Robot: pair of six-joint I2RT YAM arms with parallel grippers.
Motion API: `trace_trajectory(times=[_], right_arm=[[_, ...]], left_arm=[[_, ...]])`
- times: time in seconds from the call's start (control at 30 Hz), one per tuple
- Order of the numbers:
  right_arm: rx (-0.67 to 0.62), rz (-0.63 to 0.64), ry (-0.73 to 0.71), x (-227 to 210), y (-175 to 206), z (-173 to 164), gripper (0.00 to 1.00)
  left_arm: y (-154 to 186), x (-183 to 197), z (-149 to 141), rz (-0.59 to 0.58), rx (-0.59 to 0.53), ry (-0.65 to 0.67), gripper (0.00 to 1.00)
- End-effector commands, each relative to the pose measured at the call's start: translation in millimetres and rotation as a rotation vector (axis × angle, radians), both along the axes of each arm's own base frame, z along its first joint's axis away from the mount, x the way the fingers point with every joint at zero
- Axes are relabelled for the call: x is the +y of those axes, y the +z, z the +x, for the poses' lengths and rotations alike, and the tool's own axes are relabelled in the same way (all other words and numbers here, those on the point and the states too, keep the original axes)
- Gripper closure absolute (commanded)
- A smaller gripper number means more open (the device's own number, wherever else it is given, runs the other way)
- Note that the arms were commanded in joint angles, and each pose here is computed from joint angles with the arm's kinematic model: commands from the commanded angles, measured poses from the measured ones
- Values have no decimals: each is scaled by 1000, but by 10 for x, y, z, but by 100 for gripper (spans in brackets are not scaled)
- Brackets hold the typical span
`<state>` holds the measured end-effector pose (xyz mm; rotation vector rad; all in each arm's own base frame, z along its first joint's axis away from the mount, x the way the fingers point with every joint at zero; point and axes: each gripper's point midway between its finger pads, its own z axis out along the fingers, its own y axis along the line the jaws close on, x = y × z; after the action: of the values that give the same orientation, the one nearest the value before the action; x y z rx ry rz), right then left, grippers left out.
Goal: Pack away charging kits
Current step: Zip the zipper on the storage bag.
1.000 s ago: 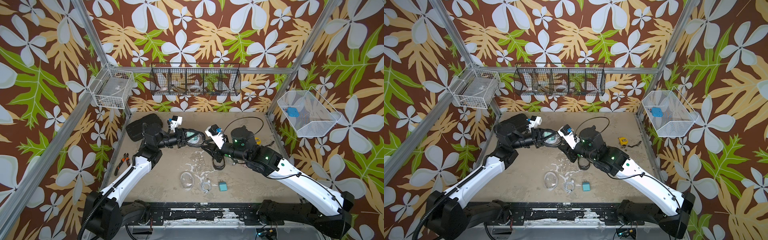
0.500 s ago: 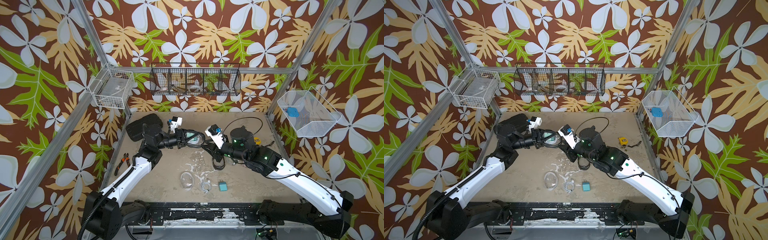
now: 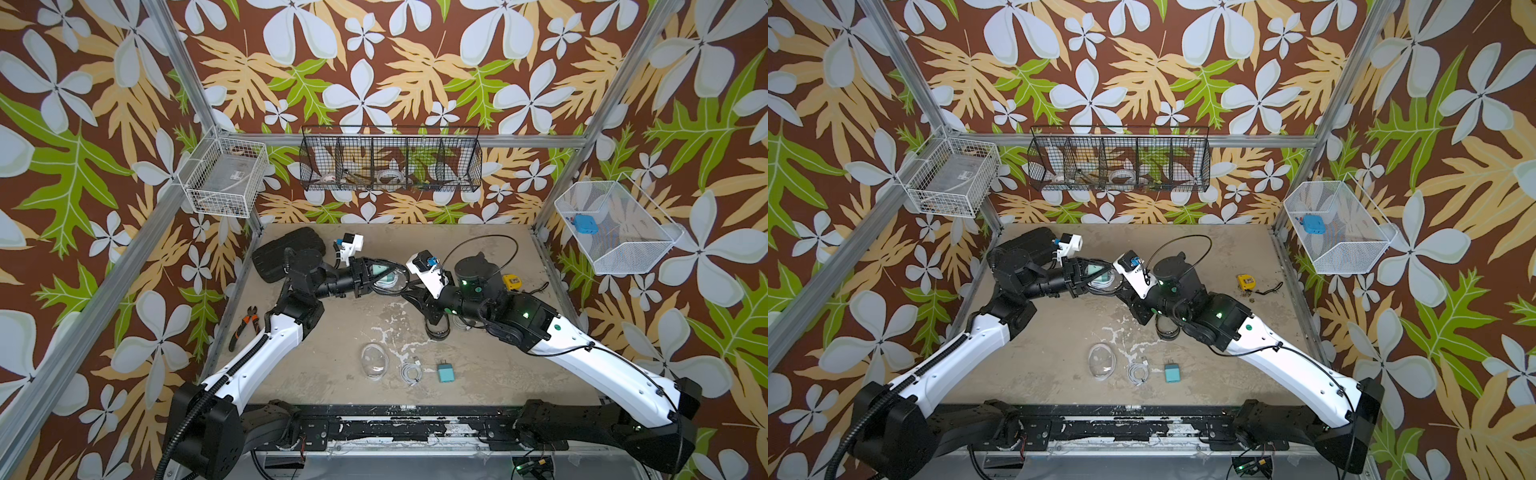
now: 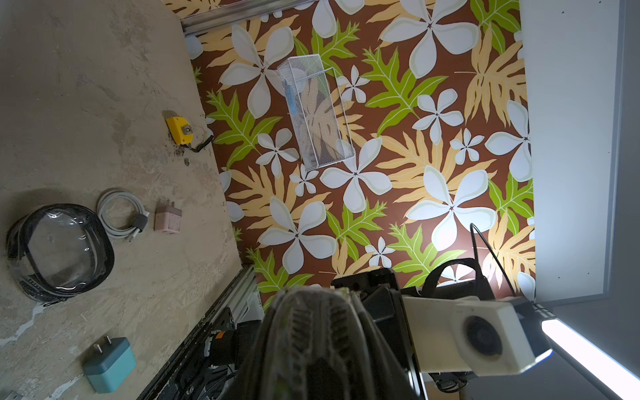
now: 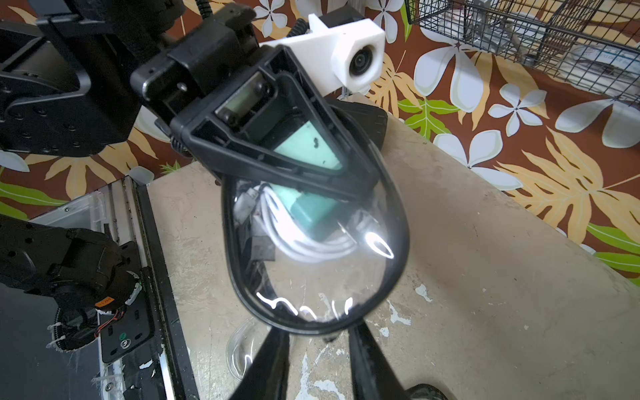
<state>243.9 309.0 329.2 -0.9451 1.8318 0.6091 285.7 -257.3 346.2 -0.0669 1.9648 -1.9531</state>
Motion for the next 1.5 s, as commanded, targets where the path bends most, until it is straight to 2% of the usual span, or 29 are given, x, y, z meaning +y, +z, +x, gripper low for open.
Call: trace_trajectory(times=[0.0, 0.47, 0.57, 0.67, 0.7, 0.93, 1.2, 1.4, 1.47], right_arm=[[-22, -6, -29, -30, 19, 52, 68], [-24, 3, -25, -26, 4, 43, 71], [-32, 2, -25, -21, 36, 53, 80], [-30, -16, -35, -25, 36, 80, 97], [-31, -21, -38, -32, 29, 85, 100], [-40, -54, -94, -126, 22, 146, 100], [-91, -109, -222, -317, 73, 316, 100], [-123, -116, -219, -278, 160, 368, 100], [-145, -119, -218, -266, 245, 394, 100]], left_arm=[[136, -2, -53, -25, -46, -21, 88], [158, 8, -78, -29, -52, -22, 88], [134, 8, -81, -27, -47, -23, 88], [122, 3, -88, -23, -48, -27, 88], [113, 5, -88, -21, -46, -28, 88], [99, 11, -116, 7, -52, -31, 90], [35, 14, -134, 55, -67, -38, 90], [-64, -16, -284, 102, -119, -128, 91], [-156, -13, -322, 140, -138, -150, 93]])
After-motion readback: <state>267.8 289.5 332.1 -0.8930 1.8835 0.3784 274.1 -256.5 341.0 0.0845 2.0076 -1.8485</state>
